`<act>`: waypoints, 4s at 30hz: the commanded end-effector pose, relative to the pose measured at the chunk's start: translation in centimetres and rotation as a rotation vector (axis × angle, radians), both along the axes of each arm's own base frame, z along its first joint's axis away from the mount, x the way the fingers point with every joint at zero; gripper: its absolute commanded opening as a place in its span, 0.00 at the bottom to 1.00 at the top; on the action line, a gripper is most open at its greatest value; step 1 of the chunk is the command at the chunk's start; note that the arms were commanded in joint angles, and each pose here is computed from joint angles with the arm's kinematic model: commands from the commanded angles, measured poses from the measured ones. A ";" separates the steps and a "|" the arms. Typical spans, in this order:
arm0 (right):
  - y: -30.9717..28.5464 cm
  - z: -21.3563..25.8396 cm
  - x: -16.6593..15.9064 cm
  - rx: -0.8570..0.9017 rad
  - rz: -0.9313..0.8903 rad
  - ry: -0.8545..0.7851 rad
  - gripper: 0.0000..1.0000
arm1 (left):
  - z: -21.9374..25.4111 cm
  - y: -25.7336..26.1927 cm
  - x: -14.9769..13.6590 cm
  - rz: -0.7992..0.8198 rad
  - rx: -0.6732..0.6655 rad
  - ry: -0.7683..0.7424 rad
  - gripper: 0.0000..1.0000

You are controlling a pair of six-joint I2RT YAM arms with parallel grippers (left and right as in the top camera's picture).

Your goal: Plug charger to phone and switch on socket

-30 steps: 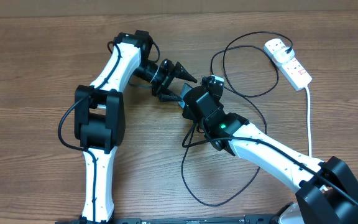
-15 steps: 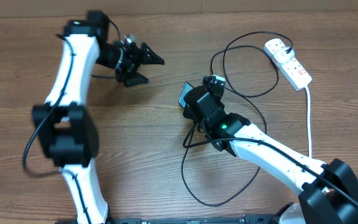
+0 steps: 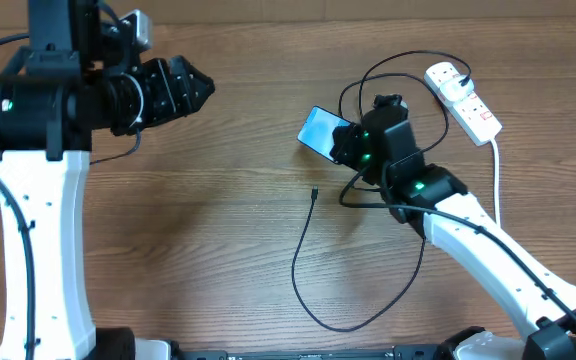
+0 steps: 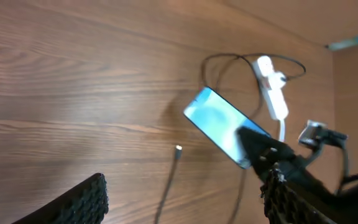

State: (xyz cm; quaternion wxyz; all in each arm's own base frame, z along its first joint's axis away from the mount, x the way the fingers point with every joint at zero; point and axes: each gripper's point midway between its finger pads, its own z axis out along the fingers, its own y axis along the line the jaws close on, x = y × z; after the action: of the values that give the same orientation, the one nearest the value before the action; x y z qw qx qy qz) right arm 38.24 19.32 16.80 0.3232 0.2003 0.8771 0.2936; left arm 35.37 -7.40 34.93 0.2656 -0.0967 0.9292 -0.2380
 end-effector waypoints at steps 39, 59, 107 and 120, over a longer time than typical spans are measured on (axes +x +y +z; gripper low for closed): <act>3.8 6.0 -1.5 0.569 0.056 0.195 0.04 | 0.2 1.5 0.0 0.110 0.044 0.007 1.00; 5.0 6.7 -2.7 0.633 0.127 0.249 0.04 | 0.2 1.5 0.0 0.110 0.044 0.007 1.00; 6.1 8.9 -2.2 0.747 0.111 0.243 0.04 | 0.4 1.2 0.1 0.140 0.003 0.014 1.00; 5.6 9.8 -1.0 0.889 -0.042 0.309 0.04 | 0.3 -0.8 0.1 0.427 -0.357 0.244 1.00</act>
State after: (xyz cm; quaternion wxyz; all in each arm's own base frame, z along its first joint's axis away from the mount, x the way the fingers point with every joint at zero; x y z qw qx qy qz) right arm 37.15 24.97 23.46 0.0760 0.3620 0.7309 0.5735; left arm 35.34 -7.40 35.20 0.2136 -0.2915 0.8859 -0.2908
